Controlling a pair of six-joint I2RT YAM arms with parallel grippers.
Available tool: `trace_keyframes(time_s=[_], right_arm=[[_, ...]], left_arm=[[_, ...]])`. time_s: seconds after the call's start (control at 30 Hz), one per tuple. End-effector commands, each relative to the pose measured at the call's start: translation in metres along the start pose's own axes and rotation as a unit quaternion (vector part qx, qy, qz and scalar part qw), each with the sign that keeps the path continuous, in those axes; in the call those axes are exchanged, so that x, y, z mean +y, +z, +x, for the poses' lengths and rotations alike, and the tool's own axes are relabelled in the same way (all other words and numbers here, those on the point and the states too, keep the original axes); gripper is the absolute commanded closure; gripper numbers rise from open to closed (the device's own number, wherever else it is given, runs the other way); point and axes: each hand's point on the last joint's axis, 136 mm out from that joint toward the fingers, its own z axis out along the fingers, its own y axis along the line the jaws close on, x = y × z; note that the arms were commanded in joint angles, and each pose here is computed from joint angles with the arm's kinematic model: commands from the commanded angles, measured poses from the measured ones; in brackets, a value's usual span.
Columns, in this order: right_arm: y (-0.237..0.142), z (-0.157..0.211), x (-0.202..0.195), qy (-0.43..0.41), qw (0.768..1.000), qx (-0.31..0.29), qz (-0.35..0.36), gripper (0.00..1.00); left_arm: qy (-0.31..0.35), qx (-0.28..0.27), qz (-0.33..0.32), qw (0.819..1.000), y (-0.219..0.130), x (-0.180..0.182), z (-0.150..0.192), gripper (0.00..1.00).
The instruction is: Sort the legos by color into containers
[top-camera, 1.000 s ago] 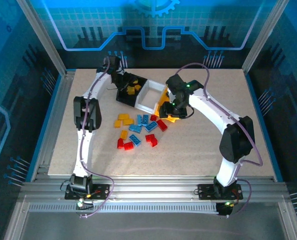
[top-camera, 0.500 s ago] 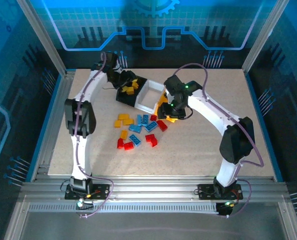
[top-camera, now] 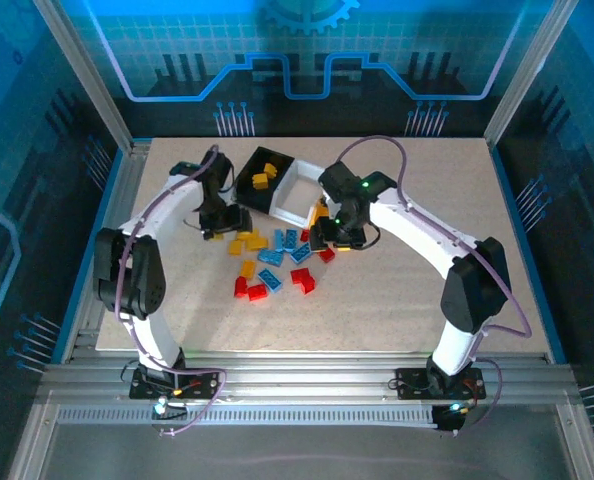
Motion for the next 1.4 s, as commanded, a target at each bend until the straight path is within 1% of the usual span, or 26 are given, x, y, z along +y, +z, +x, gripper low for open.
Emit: trace_keyframes(time_s=[0.0, 0.4, 0.6, 0.9, 1.07, 1.17, 1.27, 1.37], right_arm=[[-0.002, 0.009, 0.002, 0.000, 1.000, -0.004, 0.009, 0.38], [0.001, 0.017, -0.006, 0.001, 1.000, 0.001, 0.020, 0.39], [0.004, 0.015, -0.006, -0.001, 1.000, 0.007, 0.023, 0.40], [0.007, 0.009, -0.007, -0.001, 1.000, 0.011, 0.021, 0.41], [0.008, 0.007, -0.005, -0.003, 1.000, 0.013, 0.020, 0.41], [0.008, 0.006, -0.004, -0.003, 1.000, 0.013, 0.018, 0.42], [0.009, 0.005, -0.003, -0.003, 1.000, 0.013, 0.017, 0.42], [0.007, 0.005, -0.003, -0.002, 1.000, 0.012, 0.016, 0.42]], left_arm=[[0.035, -0.009, -0.012, 0.999, 0.000, 0.003, 0.002, 0.35], [0.021, 0.013, -0.050, 0.998, 0.040, 0.014, -0.020, 0.43], [0.024, 0.017, -0.067, 0.997, 0.049, 0.019, -0.028, 0.46], [0.018, 0.038, -0.080, 0.996, 0.071, 0.026, -0.025, 0.50], [0.018, 0.041, -0.084, 0.995, 0.073, 0.028, -0.024, 0.52], [0.020, 0.040, -0.084, 0.996, 0.074, 0.028, -0.025, 0.58], [0.020, 0.043, -0.081, 0.996, 0.077, 0.027, -0.025, 0.60], [0.019, 0.045, -0.079, 0.996, 0.078, 0.026, -0.024, 0.66]])
